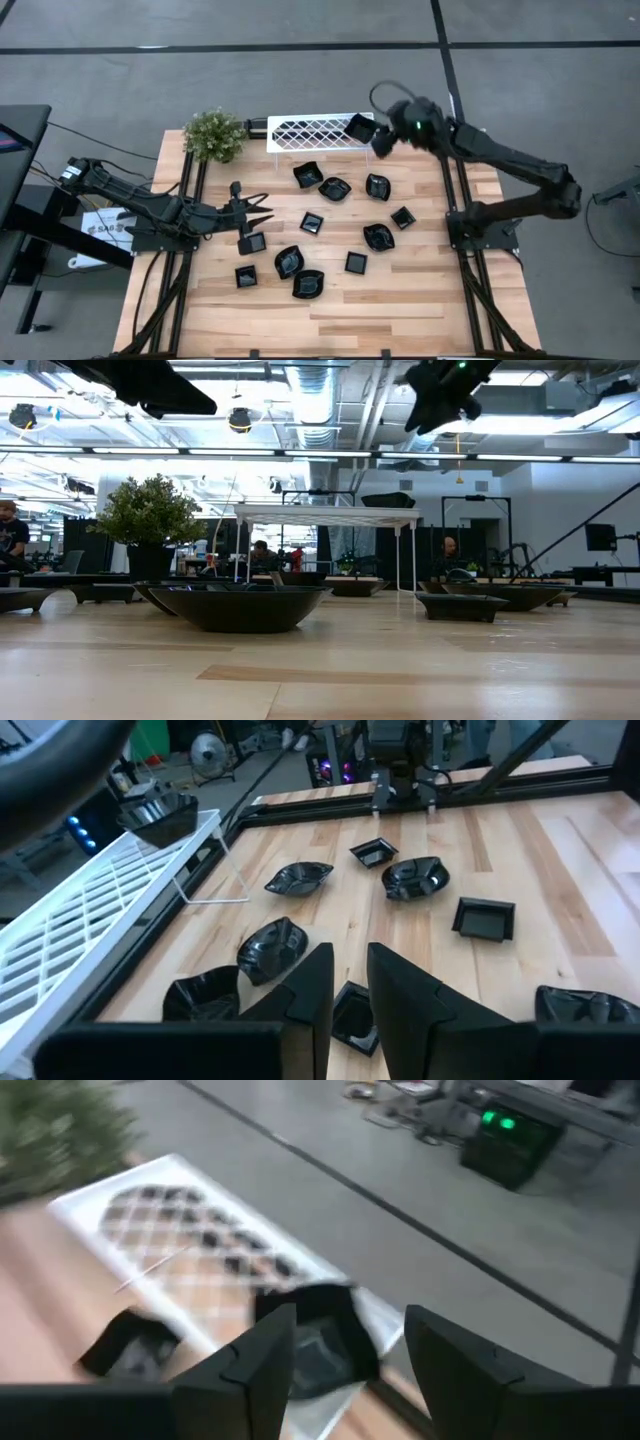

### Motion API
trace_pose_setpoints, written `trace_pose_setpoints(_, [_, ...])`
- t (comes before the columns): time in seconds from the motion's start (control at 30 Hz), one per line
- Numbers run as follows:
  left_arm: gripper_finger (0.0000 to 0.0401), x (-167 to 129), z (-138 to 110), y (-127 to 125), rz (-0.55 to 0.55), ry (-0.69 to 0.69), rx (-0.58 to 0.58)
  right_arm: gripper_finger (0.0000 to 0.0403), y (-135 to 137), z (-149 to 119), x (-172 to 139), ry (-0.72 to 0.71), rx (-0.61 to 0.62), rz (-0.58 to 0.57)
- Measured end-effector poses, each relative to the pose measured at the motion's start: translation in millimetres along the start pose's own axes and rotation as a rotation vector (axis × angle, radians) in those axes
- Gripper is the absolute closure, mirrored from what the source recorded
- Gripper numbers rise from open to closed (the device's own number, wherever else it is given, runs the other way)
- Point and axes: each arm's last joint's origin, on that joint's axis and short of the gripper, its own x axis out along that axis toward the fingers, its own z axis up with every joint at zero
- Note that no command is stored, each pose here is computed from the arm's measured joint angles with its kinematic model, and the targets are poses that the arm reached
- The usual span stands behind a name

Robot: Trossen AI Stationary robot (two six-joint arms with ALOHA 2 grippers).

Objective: Pick & Place Mini shaped plates
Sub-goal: Stack the black distorted square plate on top of the black distorted square plate on the shelf

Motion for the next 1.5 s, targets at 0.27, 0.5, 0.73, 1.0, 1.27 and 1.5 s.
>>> trace_pose_setpoints(0.27, [0.033, 19, -4, 7, 0.032, 0.038, -0.024, 0.0234, 47, -65, -26, -0.063, -0.042, 0.196])
trace_pose_setpoints(0.5, [0.0298, 70, -28, 34, 0.021, 0.166, -0.066, 0.0232, 88, -111, -39, -0.14, -0.068, 0.421])
trace_pose_setpoints(0.73, [0.0255, 106, -48, 60, 0.054, 0.172, -0.064, 0.0235, 118, -131, -45, -0.176, -0.167, 0.533])
trace_pose_setpoints(1.0, [0.0237, 132, -49, 80, 0.027, 0.11, -0.119, 0.0235, 136, -142, -46, -0.16, -0.238, 0.573])
trace_pose_setpoints(1.27, [0.0237, 156, -58, 72, 0.001, 0.186, -0.108, 0.0236, 138, -143, -51, -0.168, -0.242, 0.601])
trace_pose_setpoints(1.5, [0.0237, 164, -73, 69, 0.014, 0.259, -0.098, 0.0234, 138, -143, -52, -0.167, -0.244, 0.601])
